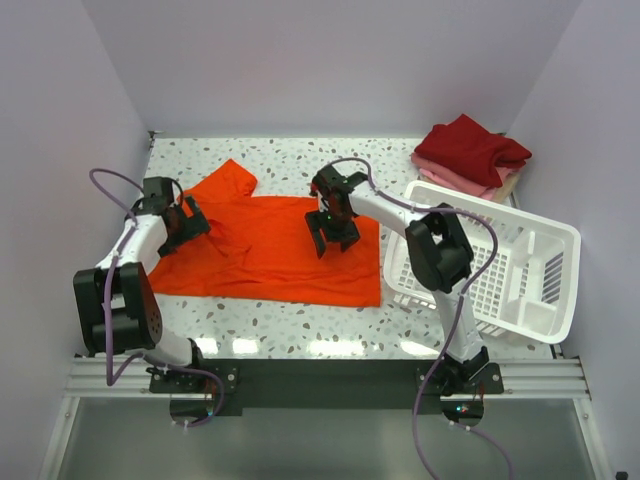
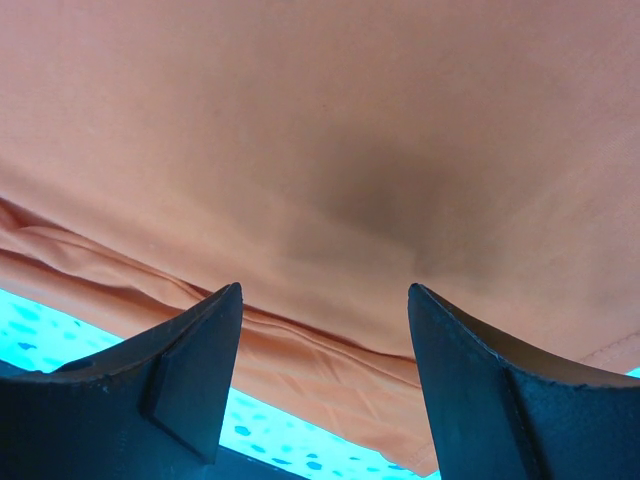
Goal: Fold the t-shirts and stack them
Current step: Fold the tshirt
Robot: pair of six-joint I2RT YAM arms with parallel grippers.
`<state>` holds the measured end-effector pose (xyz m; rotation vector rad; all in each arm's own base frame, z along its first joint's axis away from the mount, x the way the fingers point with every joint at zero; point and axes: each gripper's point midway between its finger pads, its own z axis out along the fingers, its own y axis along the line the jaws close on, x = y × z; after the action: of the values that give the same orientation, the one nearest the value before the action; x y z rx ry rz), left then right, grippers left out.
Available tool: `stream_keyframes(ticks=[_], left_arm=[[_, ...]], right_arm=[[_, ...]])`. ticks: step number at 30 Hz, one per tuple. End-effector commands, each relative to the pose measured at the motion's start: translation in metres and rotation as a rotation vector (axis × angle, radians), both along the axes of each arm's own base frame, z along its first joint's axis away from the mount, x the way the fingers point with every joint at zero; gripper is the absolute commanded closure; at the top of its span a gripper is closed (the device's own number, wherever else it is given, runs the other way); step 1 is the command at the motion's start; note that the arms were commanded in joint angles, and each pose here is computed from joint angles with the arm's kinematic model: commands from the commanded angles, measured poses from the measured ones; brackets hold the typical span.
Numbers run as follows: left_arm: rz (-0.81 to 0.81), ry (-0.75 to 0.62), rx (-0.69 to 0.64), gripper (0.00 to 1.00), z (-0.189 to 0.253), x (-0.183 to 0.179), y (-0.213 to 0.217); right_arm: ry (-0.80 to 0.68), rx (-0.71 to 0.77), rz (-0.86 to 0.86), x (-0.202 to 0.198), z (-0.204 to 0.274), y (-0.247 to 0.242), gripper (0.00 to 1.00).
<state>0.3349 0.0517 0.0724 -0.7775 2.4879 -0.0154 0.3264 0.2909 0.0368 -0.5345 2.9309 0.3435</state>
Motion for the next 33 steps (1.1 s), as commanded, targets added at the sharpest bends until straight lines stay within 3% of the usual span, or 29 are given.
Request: stream_keyframes(ticks=[1,9,15,22,33], left_arm=[[-0.005,-0.050,-0.002,0.00,0.002,0.008,-0.002],[-0.009,-0.083,0.030,0.00,0.012,-0.005,0.000],[-0.015,-0.109,0.050,0.01,0.021,-0.019,0.000],[-0.082,-0.119,0.020,0.05,0.018,-0.026,-0.011],[-0.145,-0.073,0.015,0.11,-0.004,-0.038,-0.016]], right_arm=[[-0.060,0.003,-0.016,0.013,0.018,0.006,0.29],[-0.166,0.127,-0.016,0.033,0.062,0.044,0.30],[-0.200,0.246,0.058,0.024,0.079,0.111,0.32],[-0.224,0.375,0.120,0.010,0.075,0.181,0.34],[-0.303,0.471,0.103,0.016,0.061,0.238,0.37]])
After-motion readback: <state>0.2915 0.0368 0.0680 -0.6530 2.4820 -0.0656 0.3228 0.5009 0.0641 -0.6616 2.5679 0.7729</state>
